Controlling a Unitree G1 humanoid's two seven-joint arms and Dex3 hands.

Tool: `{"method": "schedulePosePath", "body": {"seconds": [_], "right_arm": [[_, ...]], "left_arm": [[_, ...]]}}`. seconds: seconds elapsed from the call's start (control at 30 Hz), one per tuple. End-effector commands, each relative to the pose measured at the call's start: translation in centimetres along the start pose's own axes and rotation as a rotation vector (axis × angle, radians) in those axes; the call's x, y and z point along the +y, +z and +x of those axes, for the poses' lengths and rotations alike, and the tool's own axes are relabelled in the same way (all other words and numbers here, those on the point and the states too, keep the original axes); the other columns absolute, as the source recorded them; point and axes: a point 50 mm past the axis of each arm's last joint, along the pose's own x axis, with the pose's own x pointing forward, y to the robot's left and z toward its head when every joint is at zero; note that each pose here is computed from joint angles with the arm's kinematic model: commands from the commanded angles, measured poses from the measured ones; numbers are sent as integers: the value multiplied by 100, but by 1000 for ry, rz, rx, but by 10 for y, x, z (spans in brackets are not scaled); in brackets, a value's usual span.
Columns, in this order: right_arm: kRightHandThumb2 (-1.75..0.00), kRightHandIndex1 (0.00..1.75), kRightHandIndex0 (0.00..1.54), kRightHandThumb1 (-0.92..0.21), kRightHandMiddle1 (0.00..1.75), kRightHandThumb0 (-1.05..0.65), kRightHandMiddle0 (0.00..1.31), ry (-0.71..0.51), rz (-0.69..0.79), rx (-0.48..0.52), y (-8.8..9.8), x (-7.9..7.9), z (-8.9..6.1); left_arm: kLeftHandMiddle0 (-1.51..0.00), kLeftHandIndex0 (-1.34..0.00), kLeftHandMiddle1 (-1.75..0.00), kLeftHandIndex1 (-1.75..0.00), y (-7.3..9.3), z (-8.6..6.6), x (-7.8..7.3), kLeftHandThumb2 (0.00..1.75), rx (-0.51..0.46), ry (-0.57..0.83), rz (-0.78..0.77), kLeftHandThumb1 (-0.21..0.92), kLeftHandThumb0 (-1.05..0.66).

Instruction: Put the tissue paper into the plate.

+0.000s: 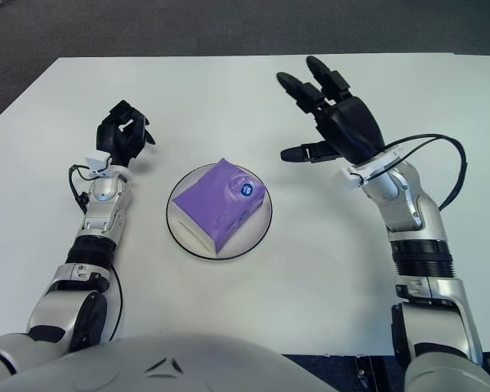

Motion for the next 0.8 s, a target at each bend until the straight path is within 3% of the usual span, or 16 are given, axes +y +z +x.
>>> {"method": "schedulePosePath", "body": {"seconds": [0.0,0.17,0.27,0.5,0.67,0.77], "right_arm": [[-29,3,16,-92,2,-47,17,-68,142,113,-7,9,-10],[-32,3,23,-92,4,-48,22,-144,329,272,-6,21,-22],[-32,4,33,-92,9,-48,36,-220,389,354,-6,27,-27],[-27,4,56,-92,20,-41,48,-299,527,463,-10,36,-32],[-23,4,76,-92,56,-35,39,-329,697,571,-14,44,-34],[-19,7,85,-92,67,-32,40,-353,803,619,-15,49,-36]], "left_arm": [[-92,-72,-175,-175,-50,-48,11,40,223,38,8,92,-32],[-92,-71,-175,-175,-50,-48,11,41,223,40,11,92,-32],[-92,-71,-175,-175,-49,-48,11,41,223,41,11,92,-32],[-92,-71,-175,-175,-49,-48,11,41,223,41,12,92,-33],[-92,-71,-175,-175,-49,-48,10,42,222,39,14,92,-33],[-92,-71,-175,-175,-48,-48,9,42,220,37,15,92,-33]]}}
